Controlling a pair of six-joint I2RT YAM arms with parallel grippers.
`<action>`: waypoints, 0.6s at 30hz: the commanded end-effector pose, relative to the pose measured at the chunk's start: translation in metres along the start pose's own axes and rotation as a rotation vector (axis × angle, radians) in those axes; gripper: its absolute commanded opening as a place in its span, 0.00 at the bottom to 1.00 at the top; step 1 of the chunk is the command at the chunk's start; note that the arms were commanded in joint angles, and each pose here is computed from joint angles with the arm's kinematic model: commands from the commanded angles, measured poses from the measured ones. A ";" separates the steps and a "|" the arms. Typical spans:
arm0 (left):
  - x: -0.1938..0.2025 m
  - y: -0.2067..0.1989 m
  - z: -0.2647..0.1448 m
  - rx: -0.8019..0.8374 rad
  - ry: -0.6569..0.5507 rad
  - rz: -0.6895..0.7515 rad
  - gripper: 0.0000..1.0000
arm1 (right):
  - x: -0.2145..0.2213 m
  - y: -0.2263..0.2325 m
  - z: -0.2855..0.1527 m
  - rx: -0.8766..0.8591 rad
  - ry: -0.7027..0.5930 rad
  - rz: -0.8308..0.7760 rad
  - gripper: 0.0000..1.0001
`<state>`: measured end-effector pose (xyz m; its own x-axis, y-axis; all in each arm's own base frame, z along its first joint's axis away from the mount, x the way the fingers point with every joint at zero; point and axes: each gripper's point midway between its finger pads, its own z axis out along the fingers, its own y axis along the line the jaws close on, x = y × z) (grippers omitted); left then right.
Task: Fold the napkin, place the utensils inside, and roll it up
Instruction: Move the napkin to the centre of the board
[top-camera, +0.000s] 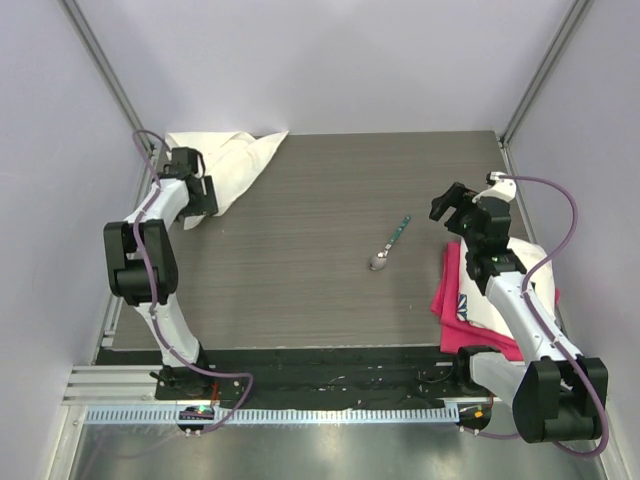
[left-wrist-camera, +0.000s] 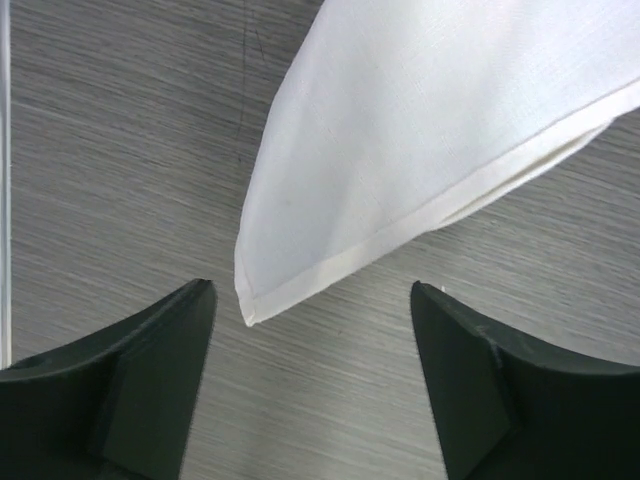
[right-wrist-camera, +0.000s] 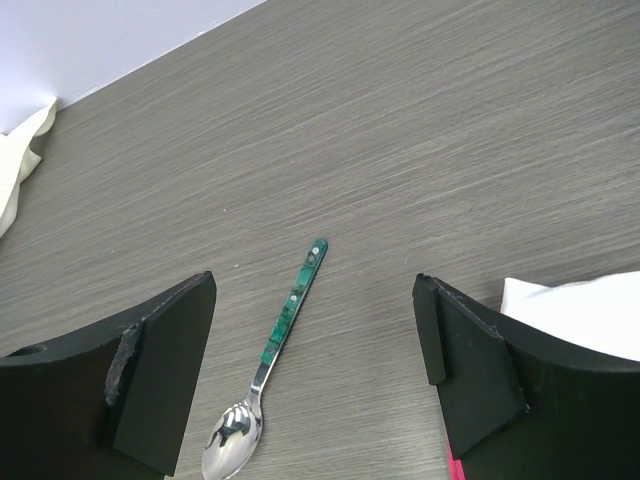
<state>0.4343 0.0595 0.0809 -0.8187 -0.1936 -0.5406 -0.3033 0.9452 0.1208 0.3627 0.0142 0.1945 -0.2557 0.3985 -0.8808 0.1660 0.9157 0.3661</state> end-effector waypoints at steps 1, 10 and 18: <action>-0.015 0.004 0.012 -0.033 -0.021 0.014 0.80 | -0.029 0.013 -0.005 -0.031 -0.069 0.005 0.89; 0.001 -0.007 0.030 0.011 0.032 0.026 0.33 | -0.020 0.015 0.000 -0.047 -0.032 0.010 0.89; 0.034 -0.074 -0.030 0.338 0.075 -0.163 0.00 | -0.013 0.020 0.004 -0.067 0.025 -0.010 0.88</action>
<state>0.4280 0.0307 0.0399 -0.8601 -0.2431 -0.4484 -0.2733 0.9619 0.0027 0.3622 0.0196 0.1881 -0.3001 0.3972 -0.8673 0.1527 0.9175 0.3673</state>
